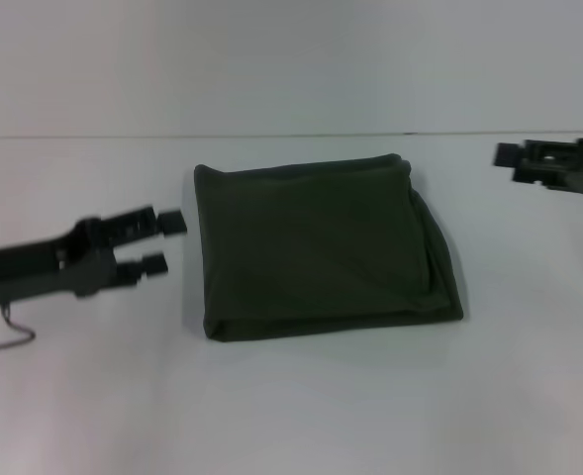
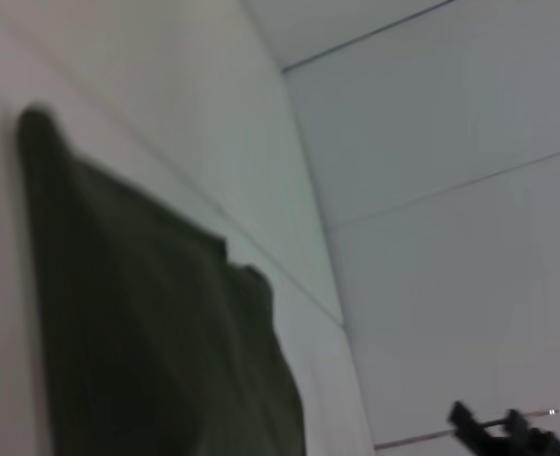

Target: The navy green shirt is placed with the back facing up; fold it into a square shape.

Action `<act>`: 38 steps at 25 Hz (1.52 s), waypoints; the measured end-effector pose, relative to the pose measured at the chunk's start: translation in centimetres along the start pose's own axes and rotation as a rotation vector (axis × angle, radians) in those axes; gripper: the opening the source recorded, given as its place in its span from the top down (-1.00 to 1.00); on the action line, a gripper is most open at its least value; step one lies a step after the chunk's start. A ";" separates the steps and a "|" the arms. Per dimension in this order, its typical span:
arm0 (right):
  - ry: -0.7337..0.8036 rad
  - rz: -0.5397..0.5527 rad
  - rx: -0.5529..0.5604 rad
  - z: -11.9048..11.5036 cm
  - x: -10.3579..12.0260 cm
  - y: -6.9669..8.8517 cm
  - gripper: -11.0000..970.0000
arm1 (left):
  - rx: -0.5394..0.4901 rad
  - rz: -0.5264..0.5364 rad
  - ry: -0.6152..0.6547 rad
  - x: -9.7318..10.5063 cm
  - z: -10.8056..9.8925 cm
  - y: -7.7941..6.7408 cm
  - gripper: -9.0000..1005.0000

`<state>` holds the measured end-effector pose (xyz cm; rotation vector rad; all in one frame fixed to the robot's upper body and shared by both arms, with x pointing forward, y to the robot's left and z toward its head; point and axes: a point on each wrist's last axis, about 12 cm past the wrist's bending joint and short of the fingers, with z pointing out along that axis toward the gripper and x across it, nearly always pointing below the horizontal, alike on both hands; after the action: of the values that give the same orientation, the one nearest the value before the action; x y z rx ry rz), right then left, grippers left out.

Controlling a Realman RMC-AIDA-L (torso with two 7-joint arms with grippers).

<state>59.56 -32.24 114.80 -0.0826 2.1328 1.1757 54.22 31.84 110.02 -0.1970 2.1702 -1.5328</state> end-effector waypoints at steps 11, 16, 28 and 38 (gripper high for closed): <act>-0.185 0.011 -0.070 -2.2 2.2 -1.8 -0.35 | -0.139 -0.227 -0.064 3.9 3.3 4.0 -0.84; -0.187 0.001 -0.074 -1.9 1.9 -1.6 -0.35 | -0.164 -0.219 -0.063 4.1 4.4 4.3 -0.83; -0.199 0.026 -0.074 -2.0 2.3 -1.9 -0.35 | -0.177 0.129 -0.047 5.0 4.7 4.6 -0.82; -0.202 0.032 -0.073 -2.0 2.2 -1.9 -0.35 | -0.214 0.128 -0.043 5.2 5.8 5.0 -0.82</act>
<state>57.51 -34.27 112.79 0.0371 1.9214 1.2266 53.01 26.76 102.39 -0.1553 2.2644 -1.2162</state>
